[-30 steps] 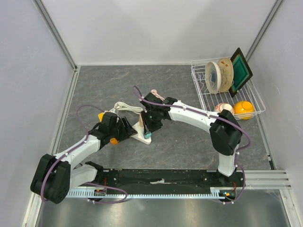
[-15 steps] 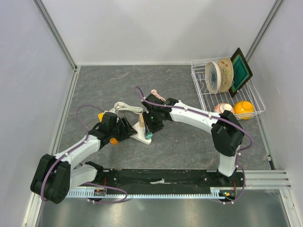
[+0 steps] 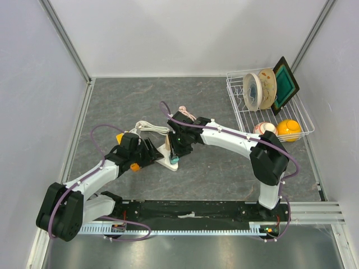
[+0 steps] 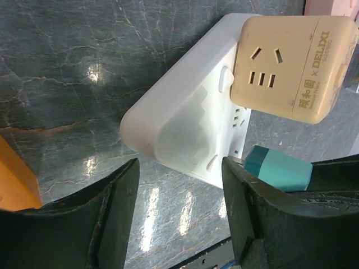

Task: Insert the plug

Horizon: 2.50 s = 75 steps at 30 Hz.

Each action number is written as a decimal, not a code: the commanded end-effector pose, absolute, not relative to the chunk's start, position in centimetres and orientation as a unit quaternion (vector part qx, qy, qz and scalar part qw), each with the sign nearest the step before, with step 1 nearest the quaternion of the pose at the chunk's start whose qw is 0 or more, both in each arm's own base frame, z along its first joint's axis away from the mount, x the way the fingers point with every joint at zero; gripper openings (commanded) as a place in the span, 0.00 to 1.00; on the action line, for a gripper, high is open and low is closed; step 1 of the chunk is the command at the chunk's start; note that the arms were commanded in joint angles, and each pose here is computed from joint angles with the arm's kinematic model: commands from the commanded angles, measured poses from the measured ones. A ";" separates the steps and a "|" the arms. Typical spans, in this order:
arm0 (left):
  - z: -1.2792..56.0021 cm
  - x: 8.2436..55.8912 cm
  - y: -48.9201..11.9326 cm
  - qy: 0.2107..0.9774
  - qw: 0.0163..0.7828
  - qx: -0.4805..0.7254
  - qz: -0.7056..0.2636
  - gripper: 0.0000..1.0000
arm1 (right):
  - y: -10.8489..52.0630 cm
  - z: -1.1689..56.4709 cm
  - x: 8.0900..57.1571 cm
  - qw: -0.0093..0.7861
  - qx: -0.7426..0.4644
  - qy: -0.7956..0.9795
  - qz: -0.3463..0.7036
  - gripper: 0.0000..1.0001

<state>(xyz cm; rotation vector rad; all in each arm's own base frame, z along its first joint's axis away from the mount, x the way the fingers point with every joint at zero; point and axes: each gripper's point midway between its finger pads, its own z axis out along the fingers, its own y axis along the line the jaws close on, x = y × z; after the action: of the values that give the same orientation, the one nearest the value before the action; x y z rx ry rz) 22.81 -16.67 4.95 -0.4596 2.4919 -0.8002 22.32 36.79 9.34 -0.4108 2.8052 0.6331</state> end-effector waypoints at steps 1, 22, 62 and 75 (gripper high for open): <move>5.9 23.6 -16.7 0.902 0.255 -0.176 -0.299 0.68 | 36.7 9.5 22.7 0.136 -0.125 0.959 0.213 0.00; 5.7 25.5 -17.4 0.907 0.240 -0.167 -0.302 0.72 | 35.2 8.4 22.7 0.129 -0.124 0.969 0.171 0.00; 2.6 21.0 -22.5 0.883 0.131 -0.230 -0.388 0.27 | 28.7 -2.4 18.4 0.063 -0.159 0.982 0.079 0.00; 3.0 21.3 -22.3 0.888 0.140 -0.222 -0.378 0.31 | 29.4 -1.4 19.0 0.085 -0.155 0.981 0.085 0.07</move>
<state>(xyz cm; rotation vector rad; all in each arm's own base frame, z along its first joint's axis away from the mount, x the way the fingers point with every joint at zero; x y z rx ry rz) 24.35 -20.98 3.67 -0.7032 2.4328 -1.0471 22.88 32.66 5.92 -0.3598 2.7198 0.4953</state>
